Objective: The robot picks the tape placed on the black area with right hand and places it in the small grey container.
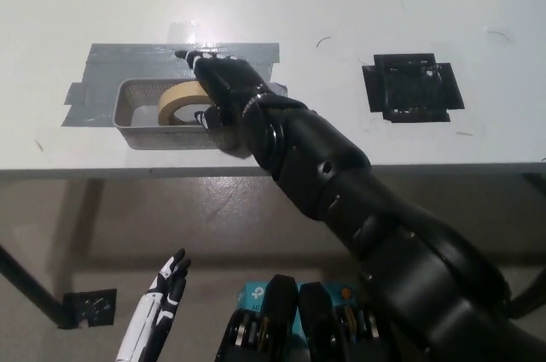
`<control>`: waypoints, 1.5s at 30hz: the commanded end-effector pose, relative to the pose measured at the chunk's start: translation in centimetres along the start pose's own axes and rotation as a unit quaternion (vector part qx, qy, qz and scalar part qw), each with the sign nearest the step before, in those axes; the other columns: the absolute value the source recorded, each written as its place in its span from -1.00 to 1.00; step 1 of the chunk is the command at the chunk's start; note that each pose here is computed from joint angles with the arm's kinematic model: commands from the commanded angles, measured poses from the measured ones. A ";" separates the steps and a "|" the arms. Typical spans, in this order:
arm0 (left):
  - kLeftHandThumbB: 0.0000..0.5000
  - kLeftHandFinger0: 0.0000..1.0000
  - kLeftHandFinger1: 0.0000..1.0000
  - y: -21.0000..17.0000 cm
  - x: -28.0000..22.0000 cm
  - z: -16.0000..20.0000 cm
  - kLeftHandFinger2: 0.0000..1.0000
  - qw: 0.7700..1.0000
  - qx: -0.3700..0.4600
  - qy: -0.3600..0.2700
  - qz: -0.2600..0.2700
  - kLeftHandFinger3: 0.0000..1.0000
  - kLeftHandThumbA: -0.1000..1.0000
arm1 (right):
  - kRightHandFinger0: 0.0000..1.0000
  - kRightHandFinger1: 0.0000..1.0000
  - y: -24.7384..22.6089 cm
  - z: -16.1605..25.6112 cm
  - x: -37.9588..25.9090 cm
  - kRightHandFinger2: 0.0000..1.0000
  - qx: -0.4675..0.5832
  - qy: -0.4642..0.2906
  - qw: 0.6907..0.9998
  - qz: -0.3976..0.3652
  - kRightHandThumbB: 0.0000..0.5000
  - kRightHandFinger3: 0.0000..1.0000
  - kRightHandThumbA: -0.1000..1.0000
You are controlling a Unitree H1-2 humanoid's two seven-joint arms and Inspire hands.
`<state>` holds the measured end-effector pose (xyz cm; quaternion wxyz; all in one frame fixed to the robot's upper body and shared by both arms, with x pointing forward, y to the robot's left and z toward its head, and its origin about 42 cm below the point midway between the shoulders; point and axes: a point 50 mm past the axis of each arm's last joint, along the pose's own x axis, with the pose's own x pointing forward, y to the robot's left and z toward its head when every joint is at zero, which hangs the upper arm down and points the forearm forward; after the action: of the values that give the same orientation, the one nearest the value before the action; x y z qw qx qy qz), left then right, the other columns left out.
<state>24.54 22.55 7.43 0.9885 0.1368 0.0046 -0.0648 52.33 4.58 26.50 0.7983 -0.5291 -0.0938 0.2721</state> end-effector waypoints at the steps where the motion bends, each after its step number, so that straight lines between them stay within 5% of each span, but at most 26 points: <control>1: -0.77 1.00 1.00 0.7 0.3 1.1 1.00 0.999 0.021 -0.024 -0.011 1.00 1.00 | 1.00 1.00 -3.0 0.6 -0.8 1.00 -0.001 -0.057 0.998 0.038 0.97 1.00 0.55; 8: -0.81 1.00 1.00 1.0 0.4 1.0 1.00 1.000 0.016 -0.024 -0.003 1.00 0.96 | 1.00 1.00 -7.5 1.7 -6.7 1.00 0.002 -0.144 0.989 0.032 0.97 1.00 0.54; 15: -0.95 1.00 1.00 1.8 0.8 0.8 1.00 1.000 0.022 -0.021 0.001 1.00 0.91 | 1.00 1.00 -14.4 1.8 -14.8 1.00 0.005 -0.224 0.975 0.000 1.00 1.00 0.76; 25: -0.90 1.00 1.00 1.5 0.4 0.5 1.00 1.000 0.014 -0.015 0.005 1.00 0.88 | 1.00 1.00 -14.1 -2.9 -22.2 1.00 0.060 -0.248 0.960 -0.117 0.95 1.00 0.95; 28: -0.90 1.00 1.00 1.6 1.4 0.8 1.00 0.999 0.019 -0.026 0.006 1.00 0.89 | 1.00 1.00 -12.2 -4.8 -26.5 1.00 0.109 -0.265 0.941 -0.178 0.65 1.00 1.00; 31: -0.82 1.00 1.00 1.7 1.8 1.0 1.00 1.000 0.005 -0.027 0.007 1.00 0.95 | 1.00 1.00 -8.4 -6.5 -30.4 1.00 0.171 -0.253 0.929 -0.207 0.70 1.00 1.00; 34: -0.71 1.00 1.00 1.8 1.5 0.7 1.00 1.000 -0.006 -0.016 0.010 1.00 1.00 | 1.00 1.00 -2.7 -8.4 -33.6 1.00 0.259 -0.226 0.911 -0.229 0.33 1.00 1.00; 45: -0.56 1.00 1.00 1.7 0.7 -0.1 1.00 0.999 -0.045 -0.005 0.024 1.00 1.00 | 1.00 1.00 9.9 -14.7 -33.6 1.00 0.422 -0.094 0.871 -0.233 -0.19 1.00 1.00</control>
<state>25.30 23.23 7.24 0.9904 0.1252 0.0101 -0.0571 28.41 -20.84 16.06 0.9526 -0.2110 -0.0819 0.2035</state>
